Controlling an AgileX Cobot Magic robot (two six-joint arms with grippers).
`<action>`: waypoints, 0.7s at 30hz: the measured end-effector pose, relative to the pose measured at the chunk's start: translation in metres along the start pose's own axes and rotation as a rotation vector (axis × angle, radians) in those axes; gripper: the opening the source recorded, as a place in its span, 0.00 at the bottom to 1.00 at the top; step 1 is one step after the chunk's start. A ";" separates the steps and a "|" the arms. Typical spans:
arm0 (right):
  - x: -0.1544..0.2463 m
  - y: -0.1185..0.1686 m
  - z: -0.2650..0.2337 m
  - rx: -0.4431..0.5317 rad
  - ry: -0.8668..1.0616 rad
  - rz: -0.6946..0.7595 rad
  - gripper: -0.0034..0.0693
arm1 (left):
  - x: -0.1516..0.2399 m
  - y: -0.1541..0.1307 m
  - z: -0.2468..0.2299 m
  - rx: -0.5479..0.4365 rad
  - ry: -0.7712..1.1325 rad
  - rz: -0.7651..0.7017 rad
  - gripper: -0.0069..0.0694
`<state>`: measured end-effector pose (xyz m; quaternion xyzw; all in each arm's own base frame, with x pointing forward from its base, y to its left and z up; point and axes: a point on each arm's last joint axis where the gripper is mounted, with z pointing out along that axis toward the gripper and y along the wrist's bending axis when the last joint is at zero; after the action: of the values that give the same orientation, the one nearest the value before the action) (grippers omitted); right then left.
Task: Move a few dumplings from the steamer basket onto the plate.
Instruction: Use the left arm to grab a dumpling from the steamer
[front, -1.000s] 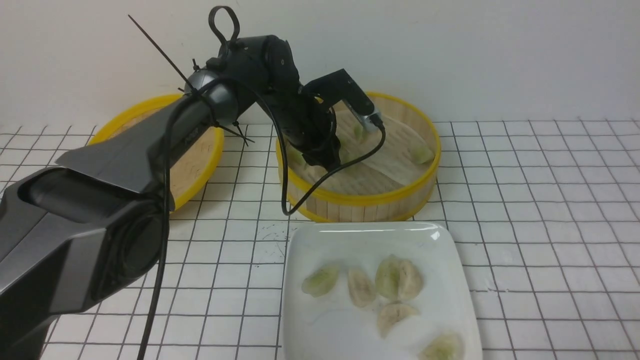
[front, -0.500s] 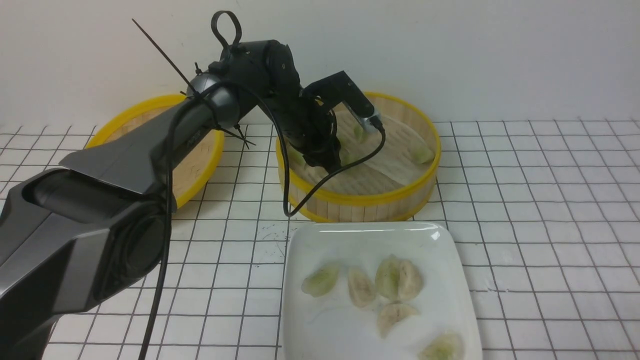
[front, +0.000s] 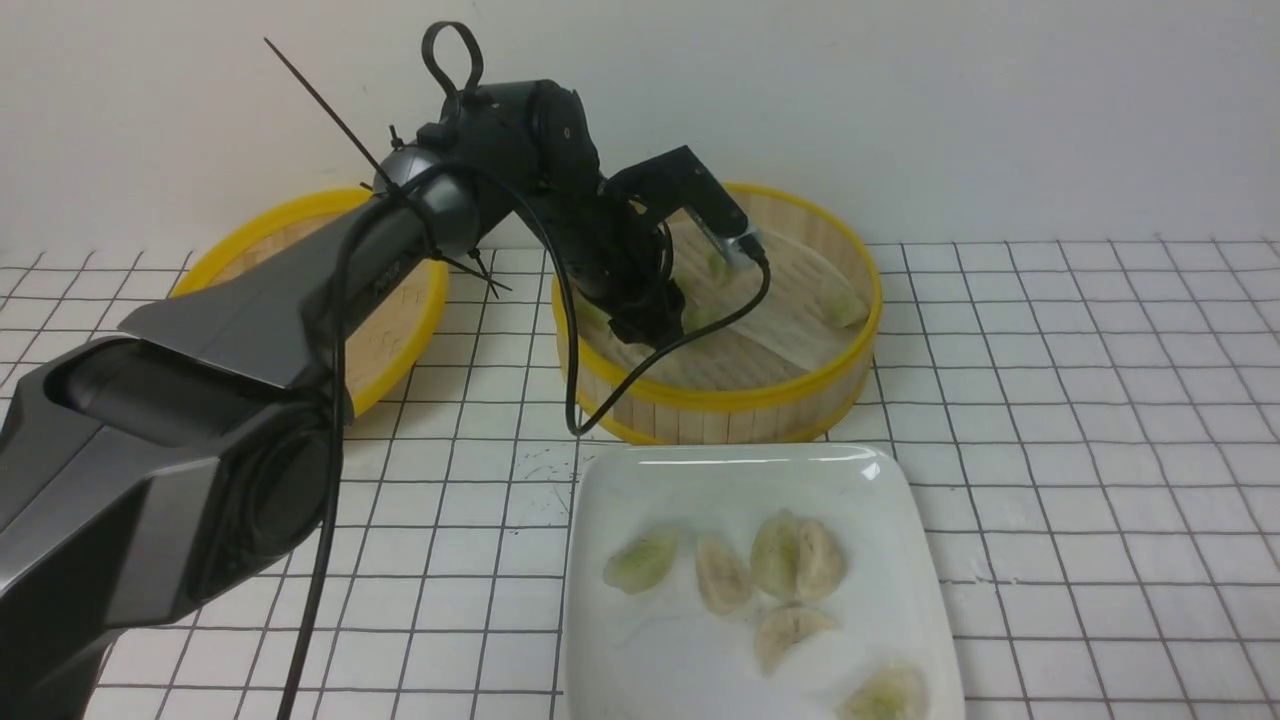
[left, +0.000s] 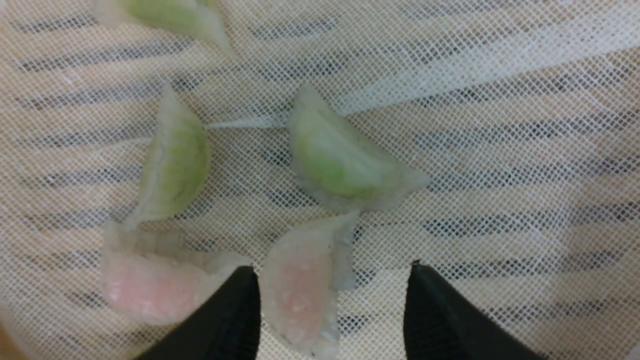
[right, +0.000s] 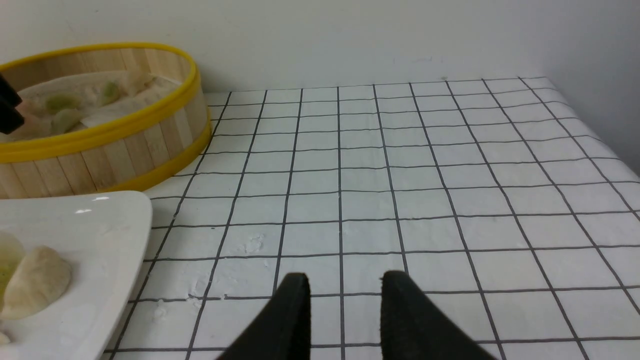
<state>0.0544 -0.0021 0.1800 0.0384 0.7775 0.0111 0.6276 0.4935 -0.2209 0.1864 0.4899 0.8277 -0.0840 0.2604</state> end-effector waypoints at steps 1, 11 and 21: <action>0.000 0.000 0.000 0.000 0.000 0.000 0.31 | 0.000 0.000 0.000 0.000 0.000 0.000 0.55; 0.000 0.000 0.000 0.000 0.000 0.000 0.31 | 0.005 0.002 0.010 -0.017 0.013 0.008 0.55; 0.000 0.000 0.000 0.000 0.000 0.000 0.31 | 0.007 0.003 0.017 -0.028 0.006 0.003 0.55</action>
<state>0.0544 -0.0021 0.1800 0.0384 0.7775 0.0111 0.6276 0.4997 -0.2209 0.1689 0.4878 0.8288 -0.0707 0.2648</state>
